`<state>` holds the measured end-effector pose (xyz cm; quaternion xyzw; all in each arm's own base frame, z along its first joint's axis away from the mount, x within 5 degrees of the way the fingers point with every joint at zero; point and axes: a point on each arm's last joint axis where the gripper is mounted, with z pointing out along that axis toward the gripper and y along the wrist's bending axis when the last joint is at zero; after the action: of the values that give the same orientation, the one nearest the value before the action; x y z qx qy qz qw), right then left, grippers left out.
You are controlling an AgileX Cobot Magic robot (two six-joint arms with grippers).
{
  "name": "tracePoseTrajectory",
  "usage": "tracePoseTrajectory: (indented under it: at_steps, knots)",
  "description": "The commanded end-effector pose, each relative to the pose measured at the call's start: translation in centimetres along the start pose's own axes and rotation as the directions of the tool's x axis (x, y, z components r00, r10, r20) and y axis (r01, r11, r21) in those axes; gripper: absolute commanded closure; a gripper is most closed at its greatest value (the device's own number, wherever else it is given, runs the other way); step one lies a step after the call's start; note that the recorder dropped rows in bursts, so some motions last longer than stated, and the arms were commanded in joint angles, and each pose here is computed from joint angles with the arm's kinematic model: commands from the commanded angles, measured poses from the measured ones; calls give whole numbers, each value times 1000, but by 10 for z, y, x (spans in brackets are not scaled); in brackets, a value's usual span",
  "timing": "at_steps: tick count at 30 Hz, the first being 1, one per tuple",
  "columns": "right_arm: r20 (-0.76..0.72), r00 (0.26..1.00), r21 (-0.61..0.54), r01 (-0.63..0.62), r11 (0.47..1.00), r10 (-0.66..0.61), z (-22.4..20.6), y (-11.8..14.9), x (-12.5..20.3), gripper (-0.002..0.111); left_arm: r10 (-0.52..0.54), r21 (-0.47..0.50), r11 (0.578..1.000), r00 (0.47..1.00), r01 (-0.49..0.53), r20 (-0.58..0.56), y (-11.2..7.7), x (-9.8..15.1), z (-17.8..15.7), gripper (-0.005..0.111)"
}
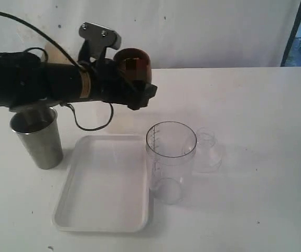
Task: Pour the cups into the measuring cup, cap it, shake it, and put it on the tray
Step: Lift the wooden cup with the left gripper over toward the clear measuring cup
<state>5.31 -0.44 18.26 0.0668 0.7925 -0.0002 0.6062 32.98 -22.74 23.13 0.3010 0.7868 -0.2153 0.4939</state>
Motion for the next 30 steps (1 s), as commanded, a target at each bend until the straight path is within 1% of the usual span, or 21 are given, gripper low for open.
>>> tracePoseTrajectory:
  at_steps: [1, 5, 8, 11, 15, 19, 23, 30]
  knots:
    - [5, 1000, 1, -3, 1000, 3, 0, 0, 1, 108, 89, 13, 996, 996, -89, 14, -14, -14, 14, 107]
    - [5, 1000, 1, -3, 1000, 3, 0, 0, 1, 108, 187, -29, 982, 982, -188, -21, -20, -21, 22, 107]
    - [5, 1000, 1, -3, 1000, 3, 0, 0, 1, 108, 255, 2, 967, 967, -255, -6, -23, -22, 22, 107]
    - [5, 1000, 1, -3, 1000, 3, 0, 0, 1, 108, 346, 22, 938, 938, -346, -9, -25, -20, 22, 107]
    - [5, 1000, 1, -3, 1000, 3, 0, 0, 1, 108, 435, 46, 899, 900, -435, -5, -27, -20, 22, 107]
    - [5, 1000, 1, -3, 1000, 3, 0, 0, 1, 108, 550, 102, 830, 835, -549, 21, -32, -18, 22, 107]
    - [5, 1000, 1, -3, 1000, 3, 0, 0, 1, 108, 591, 121, 798, 806, -590, 29, -34, -18, 22, 107]
    - [5, 1000, 1, -3, 1000, 3, 0, 0, 1, 108, 629, 127, 769, 777, -626, 27, -34, -17, 22, 107]
